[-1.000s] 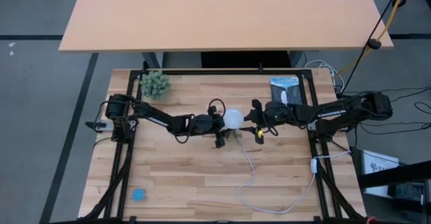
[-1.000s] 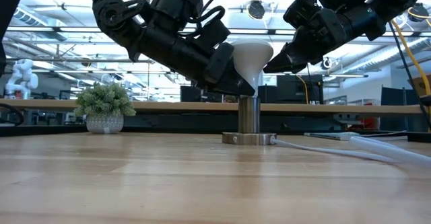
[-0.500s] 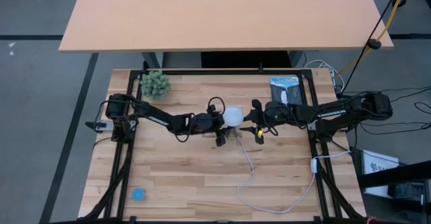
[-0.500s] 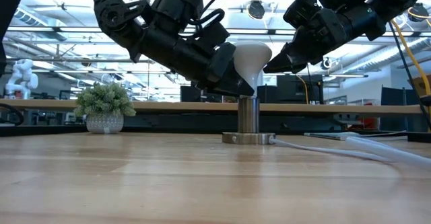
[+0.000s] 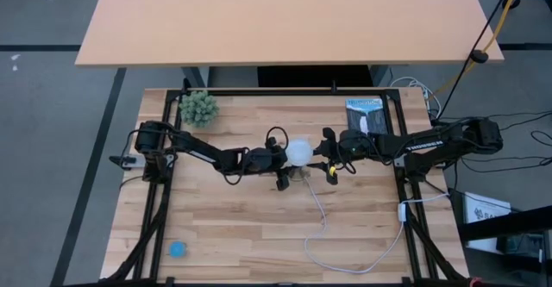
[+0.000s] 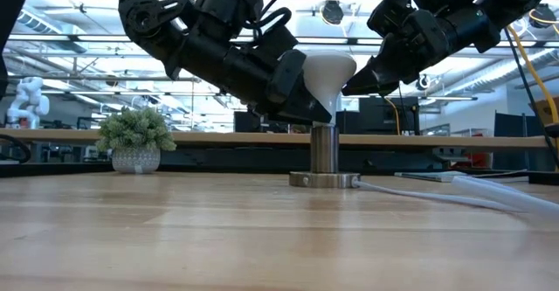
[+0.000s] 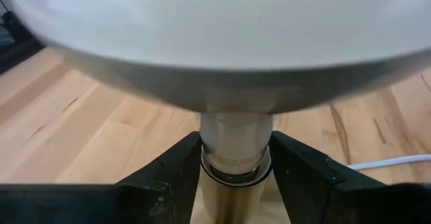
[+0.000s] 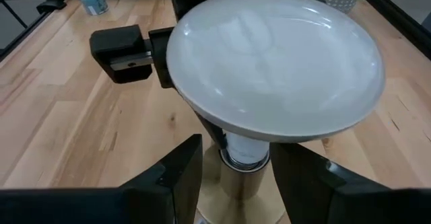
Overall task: Screw lightbulb
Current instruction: Insert the lightbulb into the lamp
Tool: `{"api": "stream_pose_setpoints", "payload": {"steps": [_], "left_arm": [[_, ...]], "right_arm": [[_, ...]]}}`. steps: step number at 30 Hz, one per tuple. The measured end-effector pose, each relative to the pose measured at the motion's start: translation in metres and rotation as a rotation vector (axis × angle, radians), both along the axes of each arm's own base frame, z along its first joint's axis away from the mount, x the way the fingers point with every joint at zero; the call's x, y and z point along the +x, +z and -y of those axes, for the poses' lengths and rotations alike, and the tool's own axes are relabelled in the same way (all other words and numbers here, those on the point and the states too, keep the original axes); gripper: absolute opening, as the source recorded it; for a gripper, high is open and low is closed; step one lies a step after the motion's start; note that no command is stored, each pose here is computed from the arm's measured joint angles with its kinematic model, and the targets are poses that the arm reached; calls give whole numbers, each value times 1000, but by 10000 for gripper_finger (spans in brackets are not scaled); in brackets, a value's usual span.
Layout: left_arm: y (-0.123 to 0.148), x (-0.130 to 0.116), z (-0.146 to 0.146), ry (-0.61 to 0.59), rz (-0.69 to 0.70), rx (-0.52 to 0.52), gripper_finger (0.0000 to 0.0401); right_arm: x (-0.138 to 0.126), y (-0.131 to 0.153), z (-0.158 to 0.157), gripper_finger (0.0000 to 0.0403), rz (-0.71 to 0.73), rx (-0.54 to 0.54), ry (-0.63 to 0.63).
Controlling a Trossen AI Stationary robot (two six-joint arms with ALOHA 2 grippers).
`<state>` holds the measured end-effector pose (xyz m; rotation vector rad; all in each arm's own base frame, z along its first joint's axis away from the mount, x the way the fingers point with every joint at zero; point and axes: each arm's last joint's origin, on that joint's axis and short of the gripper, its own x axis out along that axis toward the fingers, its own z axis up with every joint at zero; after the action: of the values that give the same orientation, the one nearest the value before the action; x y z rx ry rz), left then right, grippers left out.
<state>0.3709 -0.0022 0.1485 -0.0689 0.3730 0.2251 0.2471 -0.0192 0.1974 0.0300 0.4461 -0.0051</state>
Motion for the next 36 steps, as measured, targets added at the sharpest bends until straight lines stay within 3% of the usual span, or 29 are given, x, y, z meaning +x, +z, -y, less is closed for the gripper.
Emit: {"api": "stream_pose_setpoints", "payload": {"steps": [36], "left_arm": [[3,1,2,3,45,-28,179]], "right_arm": [[0,-1,0,167,-6,1,0]]}}
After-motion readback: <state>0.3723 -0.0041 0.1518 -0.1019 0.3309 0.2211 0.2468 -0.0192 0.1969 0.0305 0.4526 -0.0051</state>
